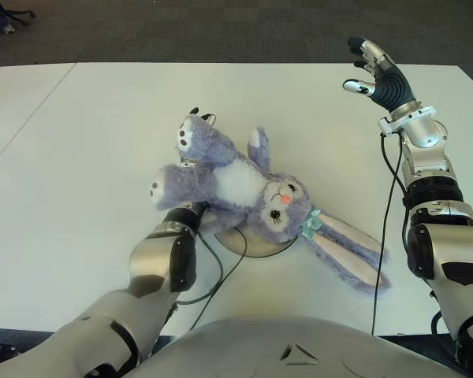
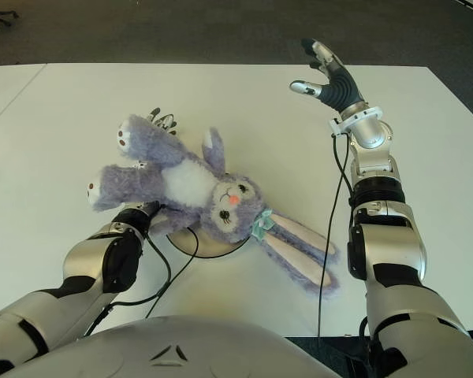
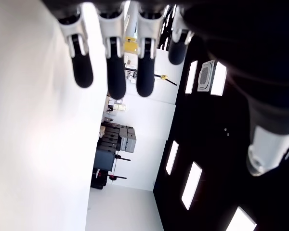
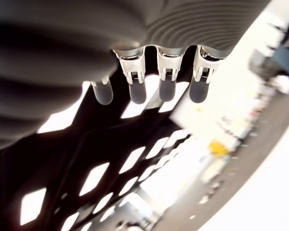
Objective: Put the doll into the plate.
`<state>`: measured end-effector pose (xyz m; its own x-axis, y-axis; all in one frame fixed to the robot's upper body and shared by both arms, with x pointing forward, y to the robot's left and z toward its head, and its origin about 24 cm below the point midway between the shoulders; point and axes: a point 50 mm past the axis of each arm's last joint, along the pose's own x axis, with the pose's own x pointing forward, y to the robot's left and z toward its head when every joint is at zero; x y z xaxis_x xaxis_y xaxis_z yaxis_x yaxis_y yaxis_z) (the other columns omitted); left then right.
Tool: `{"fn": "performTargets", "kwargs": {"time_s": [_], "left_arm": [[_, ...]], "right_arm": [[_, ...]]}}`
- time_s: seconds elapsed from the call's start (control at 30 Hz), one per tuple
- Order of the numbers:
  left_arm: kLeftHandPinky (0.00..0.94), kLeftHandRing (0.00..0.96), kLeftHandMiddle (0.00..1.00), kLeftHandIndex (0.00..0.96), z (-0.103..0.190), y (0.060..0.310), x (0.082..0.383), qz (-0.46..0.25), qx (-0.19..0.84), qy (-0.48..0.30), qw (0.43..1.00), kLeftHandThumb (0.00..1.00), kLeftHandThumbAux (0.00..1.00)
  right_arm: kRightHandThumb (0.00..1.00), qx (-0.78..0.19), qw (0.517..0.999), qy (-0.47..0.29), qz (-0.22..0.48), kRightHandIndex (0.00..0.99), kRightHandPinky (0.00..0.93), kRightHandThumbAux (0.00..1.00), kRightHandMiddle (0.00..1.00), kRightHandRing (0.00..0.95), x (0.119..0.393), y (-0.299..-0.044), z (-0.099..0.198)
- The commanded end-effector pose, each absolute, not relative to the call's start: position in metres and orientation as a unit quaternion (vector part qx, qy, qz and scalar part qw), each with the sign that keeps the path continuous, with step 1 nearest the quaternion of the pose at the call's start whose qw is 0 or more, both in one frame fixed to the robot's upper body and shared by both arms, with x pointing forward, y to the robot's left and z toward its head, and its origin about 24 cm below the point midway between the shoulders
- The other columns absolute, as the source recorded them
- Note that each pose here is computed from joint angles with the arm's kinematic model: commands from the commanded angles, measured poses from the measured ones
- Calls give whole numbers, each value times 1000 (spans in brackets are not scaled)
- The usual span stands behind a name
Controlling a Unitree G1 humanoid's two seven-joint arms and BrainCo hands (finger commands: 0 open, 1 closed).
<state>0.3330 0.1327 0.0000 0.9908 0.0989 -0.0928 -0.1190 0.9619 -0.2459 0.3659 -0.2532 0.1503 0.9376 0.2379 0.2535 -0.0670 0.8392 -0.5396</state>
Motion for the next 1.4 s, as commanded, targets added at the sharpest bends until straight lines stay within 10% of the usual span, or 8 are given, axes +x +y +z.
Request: {"fn": "performTargets", "kwargs": {"time_s": [0.03,0.8,1.4], "left_arm": [[244,283,279,130,-94,126,252,78,-154,265,949,0,572],[238,272,274,129,-94,135,252,79,-150,265,949,0,571],[232,254,250,122,-95,137,250,83,-147,267,949,0,559]], "right_arm": [[0,-134,991,11,-10,0,0,502,0,0,355,-296,90],[0,90,983,141,-77,15,14,649,35,11,345,-253,18],[0,81,980,167,-72,159,166,683,193,165,331,-216,-14]]}}
